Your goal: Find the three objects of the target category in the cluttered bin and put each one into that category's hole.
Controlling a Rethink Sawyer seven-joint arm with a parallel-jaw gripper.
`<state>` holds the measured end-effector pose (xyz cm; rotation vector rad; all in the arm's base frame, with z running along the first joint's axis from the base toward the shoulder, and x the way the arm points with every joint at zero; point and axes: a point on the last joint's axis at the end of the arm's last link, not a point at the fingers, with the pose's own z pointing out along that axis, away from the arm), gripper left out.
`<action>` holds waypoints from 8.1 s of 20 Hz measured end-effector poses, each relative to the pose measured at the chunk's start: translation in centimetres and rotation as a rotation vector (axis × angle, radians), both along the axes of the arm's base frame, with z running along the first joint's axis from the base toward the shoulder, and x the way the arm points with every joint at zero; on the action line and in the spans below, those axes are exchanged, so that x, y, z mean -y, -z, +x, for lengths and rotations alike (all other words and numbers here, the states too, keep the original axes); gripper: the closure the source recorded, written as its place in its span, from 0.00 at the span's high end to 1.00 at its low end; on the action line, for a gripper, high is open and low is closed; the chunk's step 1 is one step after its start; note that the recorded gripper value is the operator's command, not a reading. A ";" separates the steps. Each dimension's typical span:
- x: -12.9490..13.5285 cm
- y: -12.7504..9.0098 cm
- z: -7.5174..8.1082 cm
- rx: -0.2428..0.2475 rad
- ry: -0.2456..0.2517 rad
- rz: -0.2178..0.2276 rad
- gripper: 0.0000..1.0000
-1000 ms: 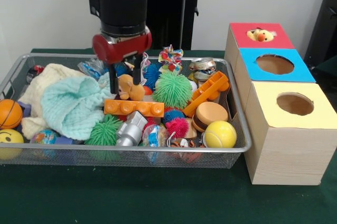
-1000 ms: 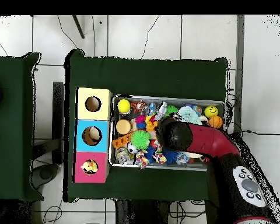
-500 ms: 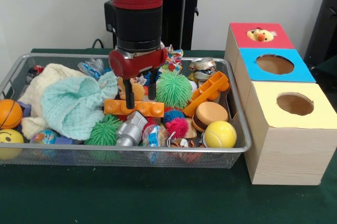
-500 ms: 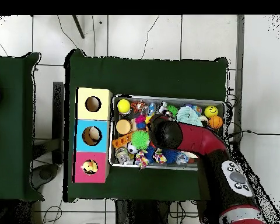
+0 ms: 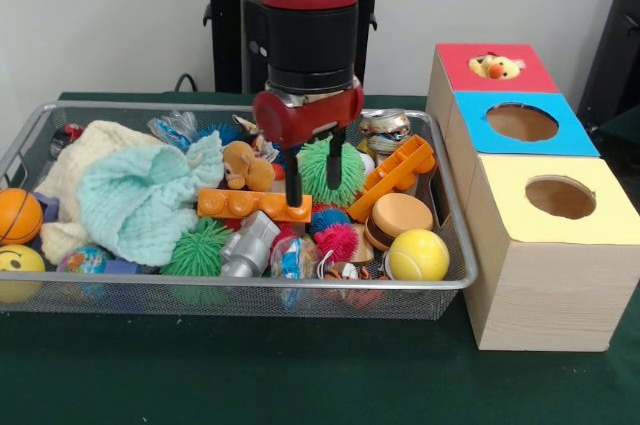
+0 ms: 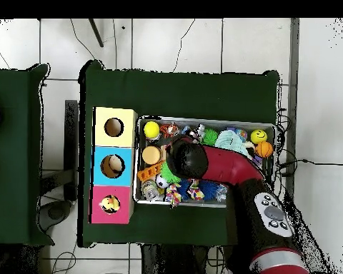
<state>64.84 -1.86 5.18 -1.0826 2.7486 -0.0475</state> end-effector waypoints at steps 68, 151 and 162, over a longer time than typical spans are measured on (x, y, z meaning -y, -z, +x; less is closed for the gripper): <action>-1.4 6.1 -0.4 0.184 0.149 -0.043 1.00; -5.8 9.0 0.6 0.288 0.184 0.316 0.00; -6.4 6.7 0.5 0.302 0.146 0.296 0.00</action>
